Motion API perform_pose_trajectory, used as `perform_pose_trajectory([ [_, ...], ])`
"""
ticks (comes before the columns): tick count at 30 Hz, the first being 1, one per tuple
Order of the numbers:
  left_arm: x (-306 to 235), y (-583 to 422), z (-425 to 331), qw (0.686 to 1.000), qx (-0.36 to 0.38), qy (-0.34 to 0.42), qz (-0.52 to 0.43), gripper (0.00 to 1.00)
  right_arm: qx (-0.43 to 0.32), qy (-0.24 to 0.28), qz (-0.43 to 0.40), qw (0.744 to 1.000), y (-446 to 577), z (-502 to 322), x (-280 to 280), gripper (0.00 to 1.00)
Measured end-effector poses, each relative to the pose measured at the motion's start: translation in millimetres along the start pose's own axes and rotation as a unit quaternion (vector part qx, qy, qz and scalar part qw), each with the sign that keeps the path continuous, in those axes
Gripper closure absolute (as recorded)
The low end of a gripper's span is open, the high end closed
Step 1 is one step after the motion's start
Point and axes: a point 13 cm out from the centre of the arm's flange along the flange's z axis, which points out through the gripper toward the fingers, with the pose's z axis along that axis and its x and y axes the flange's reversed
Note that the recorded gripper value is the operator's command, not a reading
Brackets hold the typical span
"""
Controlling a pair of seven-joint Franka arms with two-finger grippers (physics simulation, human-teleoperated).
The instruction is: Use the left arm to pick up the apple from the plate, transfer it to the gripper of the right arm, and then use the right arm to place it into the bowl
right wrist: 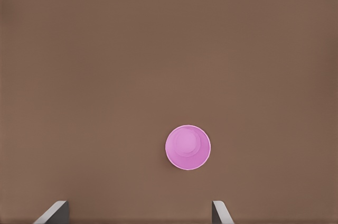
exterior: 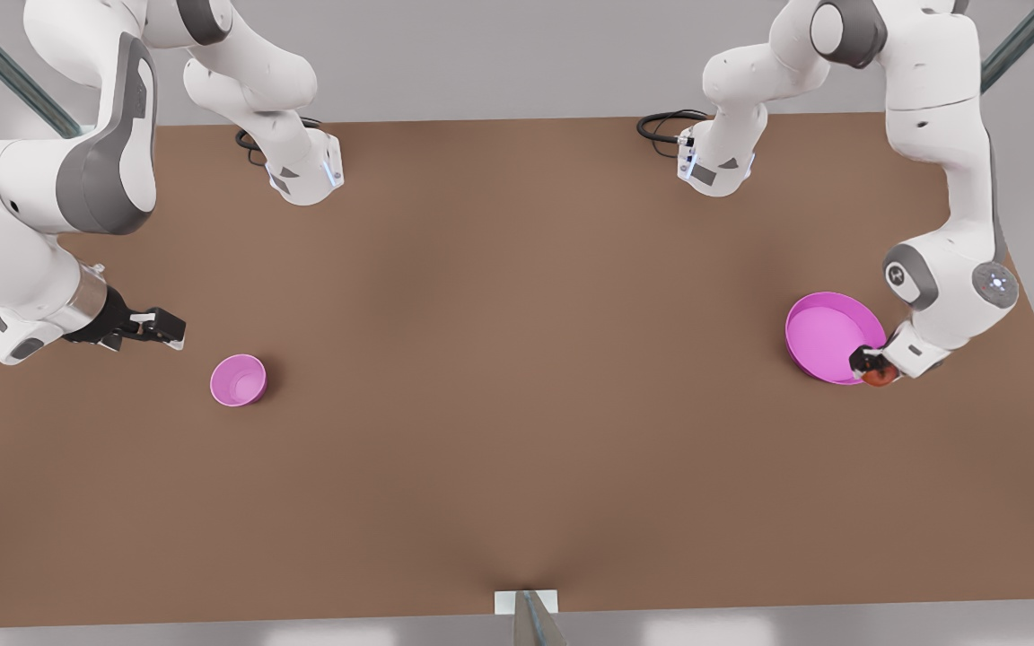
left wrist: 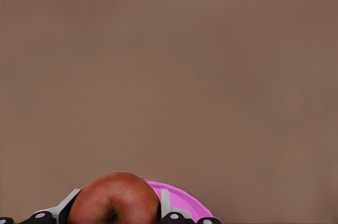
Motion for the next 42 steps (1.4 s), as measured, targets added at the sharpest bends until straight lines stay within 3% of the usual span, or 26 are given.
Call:
perform_pose_trajectory([
  [3,-49,-89,-18,0.998,0.052,-0.017,0.043,0.35,0.0,0.0,-0.001,1.0,0,0,0,0.0],
  [7,-96,-251,-21,0.979,0.19,-0.037,0.057,0.34,-0.01,0.004,-0.012,1.0,18,5,-1,0.0],
  [11,-139,-441,-25,0.929,0.351,-0.057,0.099,0.34,-0.13,0.048,-0.003,0.99,65,53,-14,0.0],
  [15,-167,-578,-28,0.86,0.49,-0.094,0.108,0.34,-0.28,0.094,0.02,0.955,135,115,-40,0.0],
  [19,-185,-665,-45,0.798,0.567,-0.159,0.125,0.34,-0.431,0.117,0.059,0.893,194,182,-80,0.0],
  [23,-177,-730,-52,0.757,0.589,-0.221,0.175,0.34,-0.542,0.095,0.09,0.83,222,192,-115,0.0],
  [28,-170,-776,-64,0.725,0.567,-0.302,0.248,0.35,-0.614,0.095,0.089,0.779,265,206,-116,0.0],
  [33,-186,-773,-75,0.707,0.522,-0.373,0.295,0.34,-0.632,0.109,0.081,0.763,288,232,-91,0.0],
  [42,-190,-773,-76,0.678,0.47,-0.434,0.361,0.34,-0.668,0.096,0.034,0.738,313,219,-75,0.0],
])
